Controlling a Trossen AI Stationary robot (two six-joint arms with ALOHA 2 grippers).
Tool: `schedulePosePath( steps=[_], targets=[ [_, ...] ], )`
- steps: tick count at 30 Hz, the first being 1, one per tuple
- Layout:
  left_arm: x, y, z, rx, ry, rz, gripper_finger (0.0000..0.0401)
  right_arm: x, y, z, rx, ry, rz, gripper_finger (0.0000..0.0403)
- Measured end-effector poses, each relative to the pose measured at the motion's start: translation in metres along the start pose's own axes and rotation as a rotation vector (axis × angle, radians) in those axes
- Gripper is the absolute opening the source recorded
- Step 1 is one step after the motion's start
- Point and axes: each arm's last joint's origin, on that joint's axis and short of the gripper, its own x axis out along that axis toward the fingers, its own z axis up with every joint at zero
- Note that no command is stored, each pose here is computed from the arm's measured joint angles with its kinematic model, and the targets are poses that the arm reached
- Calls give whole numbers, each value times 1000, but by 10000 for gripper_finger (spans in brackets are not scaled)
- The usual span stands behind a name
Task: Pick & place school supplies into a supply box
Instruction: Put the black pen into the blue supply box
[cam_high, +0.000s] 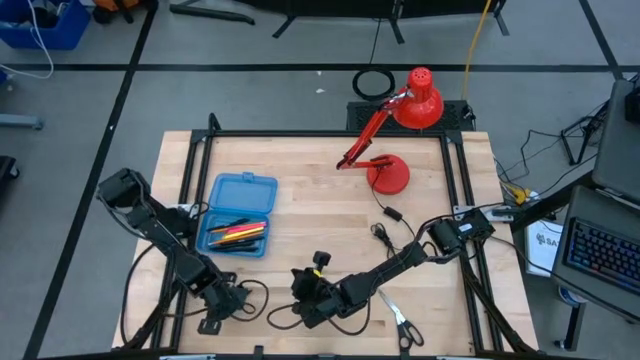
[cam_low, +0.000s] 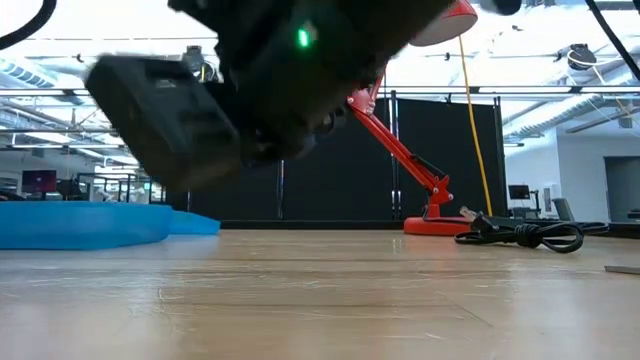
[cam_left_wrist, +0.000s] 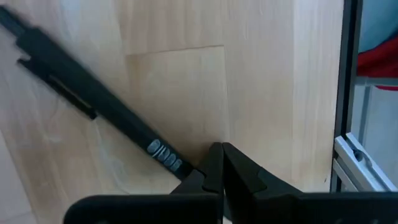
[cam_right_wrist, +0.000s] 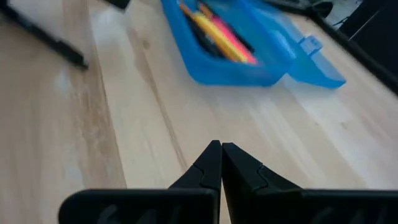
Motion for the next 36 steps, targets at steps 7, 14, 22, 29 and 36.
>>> schedulePosePath(
  steps=[7,14,22,29,36],
  targets=[
    [3,6,-1,-31,16,62,1,7,0,-7,10,-23,77,0],
    [-1,1,-6,-54,28,34,1,11,2,-4,19,-55,175,0],
    [-10,2,-15,-125,73,65,1,15,5,11,47,-126,448,0],
    [-17,3,-15,-109,-9,121,3,31,-8,26,94,-185,627,0],
    [-19,-7,-10,-47,-88,45,14,41,-15,29,135,-187,704,0]
  ],
)
